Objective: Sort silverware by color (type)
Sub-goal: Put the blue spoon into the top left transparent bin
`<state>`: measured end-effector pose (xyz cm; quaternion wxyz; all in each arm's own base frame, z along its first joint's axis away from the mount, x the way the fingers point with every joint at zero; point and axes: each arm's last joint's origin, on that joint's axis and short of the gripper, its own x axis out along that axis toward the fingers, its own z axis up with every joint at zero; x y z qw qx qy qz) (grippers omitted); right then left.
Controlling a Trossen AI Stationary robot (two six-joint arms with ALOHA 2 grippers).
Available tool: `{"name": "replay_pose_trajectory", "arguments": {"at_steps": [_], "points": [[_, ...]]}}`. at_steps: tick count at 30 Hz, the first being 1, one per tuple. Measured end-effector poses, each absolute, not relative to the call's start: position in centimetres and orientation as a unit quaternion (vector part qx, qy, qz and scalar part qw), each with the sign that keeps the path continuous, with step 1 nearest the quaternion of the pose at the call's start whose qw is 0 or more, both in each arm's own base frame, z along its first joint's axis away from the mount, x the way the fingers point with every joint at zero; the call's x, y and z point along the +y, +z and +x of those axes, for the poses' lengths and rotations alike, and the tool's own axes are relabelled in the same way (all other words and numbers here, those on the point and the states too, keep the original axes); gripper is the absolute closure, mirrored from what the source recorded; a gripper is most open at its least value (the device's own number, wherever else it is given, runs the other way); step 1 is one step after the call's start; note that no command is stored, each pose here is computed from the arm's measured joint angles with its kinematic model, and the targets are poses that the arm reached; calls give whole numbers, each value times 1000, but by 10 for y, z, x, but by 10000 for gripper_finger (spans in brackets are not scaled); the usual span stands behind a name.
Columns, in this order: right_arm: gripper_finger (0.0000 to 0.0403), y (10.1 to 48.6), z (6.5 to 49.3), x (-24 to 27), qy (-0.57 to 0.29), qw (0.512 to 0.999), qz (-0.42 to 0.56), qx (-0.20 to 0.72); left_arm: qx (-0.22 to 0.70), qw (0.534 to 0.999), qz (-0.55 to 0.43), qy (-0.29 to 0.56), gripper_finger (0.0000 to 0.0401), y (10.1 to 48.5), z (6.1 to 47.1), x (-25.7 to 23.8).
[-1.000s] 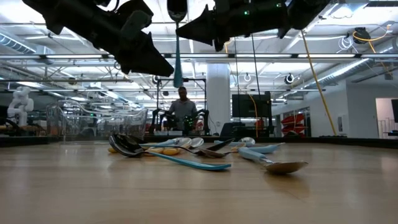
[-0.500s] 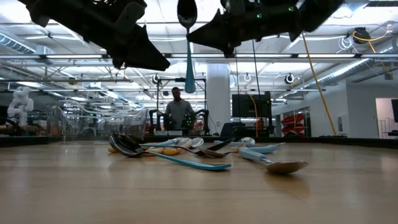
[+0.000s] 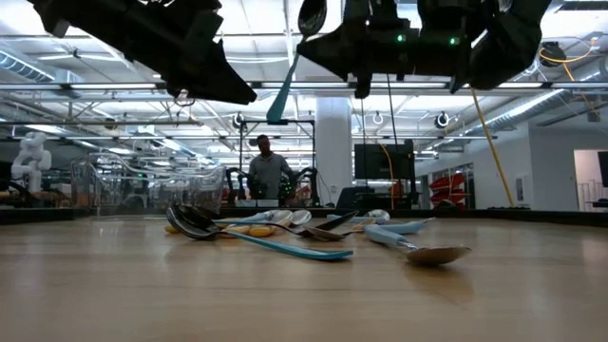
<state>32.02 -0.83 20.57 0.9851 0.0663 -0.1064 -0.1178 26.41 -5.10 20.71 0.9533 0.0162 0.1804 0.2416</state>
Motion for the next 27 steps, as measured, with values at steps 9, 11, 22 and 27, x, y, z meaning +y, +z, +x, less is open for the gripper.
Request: {"name": "replay_pose_trajectory", "arguments": {"at_steps": [9, 11, 22, 27], "points": [[403, 191, 327, -8, -146, 971, 72, -173, 159, 948, 75, 266, 281, 214, 266, -50], [403, 191, 331, -9, -147, 971, 71, -177, 152, 949, 85, 264, 268, 216, 267, -50], [403, 201, 355, -10, -178, 964, 45, -193, 149, 929, 111, 320, 117, 219, 267, -42], [403, 204, 361, -10, -191, 960, 45, -201, 147, 910, 122, 368, 91, 219, 265, -40]]}}
